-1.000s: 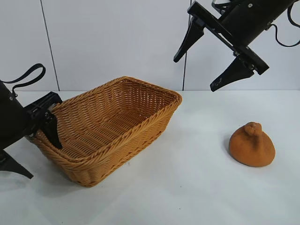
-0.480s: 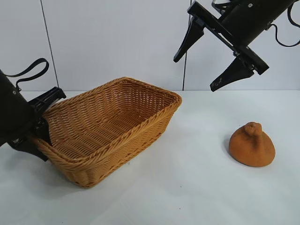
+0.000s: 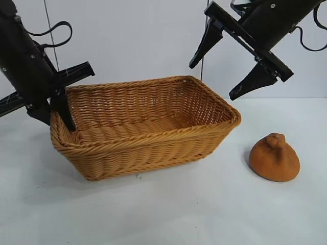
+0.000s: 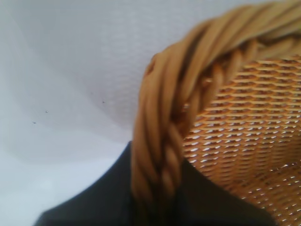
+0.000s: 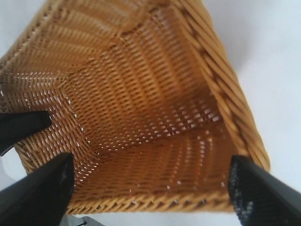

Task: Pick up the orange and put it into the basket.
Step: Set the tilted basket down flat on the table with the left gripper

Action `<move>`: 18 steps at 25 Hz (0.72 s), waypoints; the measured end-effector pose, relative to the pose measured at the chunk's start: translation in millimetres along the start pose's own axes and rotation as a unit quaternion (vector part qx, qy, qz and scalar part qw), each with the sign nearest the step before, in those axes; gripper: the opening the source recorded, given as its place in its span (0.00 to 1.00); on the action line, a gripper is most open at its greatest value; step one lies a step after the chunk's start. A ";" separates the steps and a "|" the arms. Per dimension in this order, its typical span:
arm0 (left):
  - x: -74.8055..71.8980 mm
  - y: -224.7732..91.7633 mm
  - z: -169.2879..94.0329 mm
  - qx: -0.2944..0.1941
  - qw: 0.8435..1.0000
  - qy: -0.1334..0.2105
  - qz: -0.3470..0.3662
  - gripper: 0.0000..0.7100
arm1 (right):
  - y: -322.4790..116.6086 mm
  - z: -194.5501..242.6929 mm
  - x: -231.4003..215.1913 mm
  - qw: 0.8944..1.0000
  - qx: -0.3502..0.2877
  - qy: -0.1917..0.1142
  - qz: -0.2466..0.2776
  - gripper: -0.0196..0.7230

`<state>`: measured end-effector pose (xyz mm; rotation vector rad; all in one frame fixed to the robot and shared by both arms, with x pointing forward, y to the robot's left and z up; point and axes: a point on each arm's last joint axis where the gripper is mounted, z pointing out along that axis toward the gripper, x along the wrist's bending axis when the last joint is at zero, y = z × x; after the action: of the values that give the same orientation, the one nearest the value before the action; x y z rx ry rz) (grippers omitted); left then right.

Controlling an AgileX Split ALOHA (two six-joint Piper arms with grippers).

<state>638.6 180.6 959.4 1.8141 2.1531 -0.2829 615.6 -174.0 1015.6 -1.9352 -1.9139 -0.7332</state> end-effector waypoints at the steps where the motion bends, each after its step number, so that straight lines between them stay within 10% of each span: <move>1: -0.9 1.4 -0.5 0.000 1.000 -0.001 0.004 0.12 | 0.0 0.0 0.0 1.000 0.000 0.000 0.000 0.85; 18: 11.7 4.9 41.1 0.051 0.998 0.016 0.018 0.12 | 0.1 0.0 0.0 1.000 0.000 0.000 0.000 0.85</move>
<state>646.0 178.0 917.1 1.9220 2.1615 -0.3639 615.7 -174.0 1015.6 -1.9358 -1.9139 -0.7342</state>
